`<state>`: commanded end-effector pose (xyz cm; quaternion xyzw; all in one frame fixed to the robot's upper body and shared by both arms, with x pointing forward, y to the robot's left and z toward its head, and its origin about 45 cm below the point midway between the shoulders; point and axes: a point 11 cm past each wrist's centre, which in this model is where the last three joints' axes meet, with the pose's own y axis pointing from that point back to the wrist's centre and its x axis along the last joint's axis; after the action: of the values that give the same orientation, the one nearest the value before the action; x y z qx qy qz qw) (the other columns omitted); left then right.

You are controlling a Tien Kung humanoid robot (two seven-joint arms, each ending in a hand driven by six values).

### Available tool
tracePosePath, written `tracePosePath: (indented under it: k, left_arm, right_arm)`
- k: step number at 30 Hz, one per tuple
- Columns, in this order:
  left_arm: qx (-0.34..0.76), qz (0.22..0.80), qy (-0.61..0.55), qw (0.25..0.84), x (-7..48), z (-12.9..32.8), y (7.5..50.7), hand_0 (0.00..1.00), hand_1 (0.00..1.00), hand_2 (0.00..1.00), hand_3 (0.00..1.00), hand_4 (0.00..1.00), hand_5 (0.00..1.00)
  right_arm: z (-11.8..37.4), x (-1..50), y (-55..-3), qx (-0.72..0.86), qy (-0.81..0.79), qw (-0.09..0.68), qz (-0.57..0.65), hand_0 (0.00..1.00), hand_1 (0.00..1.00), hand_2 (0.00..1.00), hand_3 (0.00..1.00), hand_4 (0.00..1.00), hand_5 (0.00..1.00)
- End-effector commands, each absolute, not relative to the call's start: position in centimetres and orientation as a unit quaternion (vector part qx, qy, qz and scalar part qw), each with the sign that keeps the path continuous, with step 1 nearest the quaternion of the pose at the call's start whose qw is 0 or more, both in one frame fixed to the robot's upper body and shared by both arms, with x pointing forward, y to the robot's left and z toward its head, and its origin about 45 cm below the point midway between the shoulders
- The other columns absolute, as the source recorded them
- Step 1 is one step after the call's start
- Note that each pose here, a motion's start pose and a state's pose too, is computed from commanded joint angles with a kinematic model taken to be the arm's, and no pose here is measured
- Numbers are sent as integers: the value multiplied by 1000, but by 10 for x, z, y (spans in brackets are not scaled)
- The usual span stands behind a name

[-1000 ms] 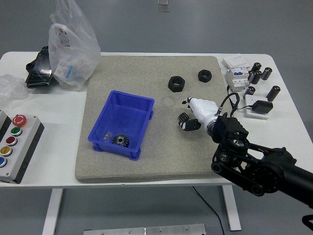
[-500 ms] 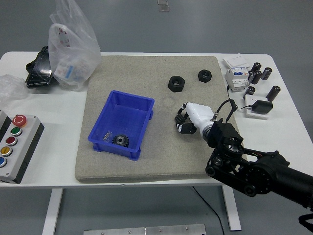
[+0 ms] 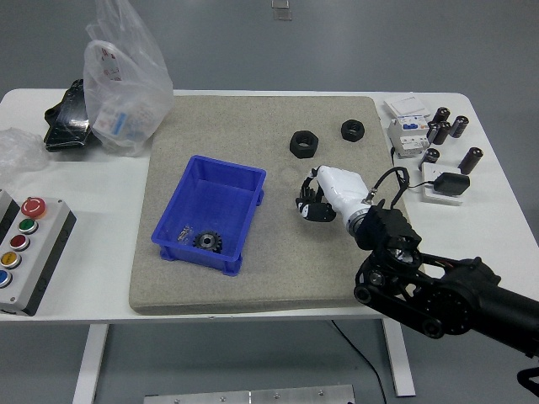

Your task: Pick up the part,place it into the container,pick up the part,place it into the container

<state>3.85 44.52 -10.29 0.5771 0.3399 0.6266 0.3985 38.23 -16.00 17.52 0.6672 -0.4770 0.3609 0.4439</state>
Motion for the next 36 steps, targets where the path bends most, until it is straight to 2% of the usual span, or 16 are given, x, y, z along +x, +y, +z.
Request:
tracePosePath:
  k: [10,11,12,16,17,21,22,28,29,36]
  left_arm:
    - [577,626,341,397,38,-103,445,629,562,555,614,687,279]
    - [578,626,342,397,38,-103,445,628,563,555,614,687,279]
    - [578,626,342,397,38,-103,445,628,563,555,614,687,279]
    - [578,627,342,396,38,-103,446,628,563,555,614,687,279]
    - [578,626,342,396,37,-103,446,627,562,555,614,687,279]
    - [579,626,342,395,37,-102,447,627,562,555,614,687,279]
    - [579,626,342,395,37,-102,447,627,562,555,613,686,278]
    - [579,626,341,396,39,-102,447,627,562,555,613,686,278]
    - [579,626,341,396,39,-102,447,627,562,555,613,686,278]
    - [579,626,341,395,38,-102,447,627,562,555,614,685,277]
  right_arm:
    - [228,363,-94,746,-485,285,356,393,558,346,570,619,41]
    - [230,359,-87,756,-481,268,353,437,568,397,572,633,38]
    - [230,356,-82,764,-478,256,350,437,568,397,572,633,38]
    - [226,348,-70,790,-460,234,332,437,568,397,572,633,38]
    - [225,347,-68,795,-456,233,327,484,628,527,605,651,6]
    - [214,343,-60,820,-428,240,295,484,628,527,605,651,6]
    - [211,342,-59,825,-421,244,287,591,712,696,682,490,130]
    - [199,339,-56,847,-384,264,255,591,712,696,682,490,130]
    - [199,339,-55,848,-381,265,255,656,754,815,798,551,322]
    - [198,339,-56,850,-371,272,257,658,763,822,814,557,316]
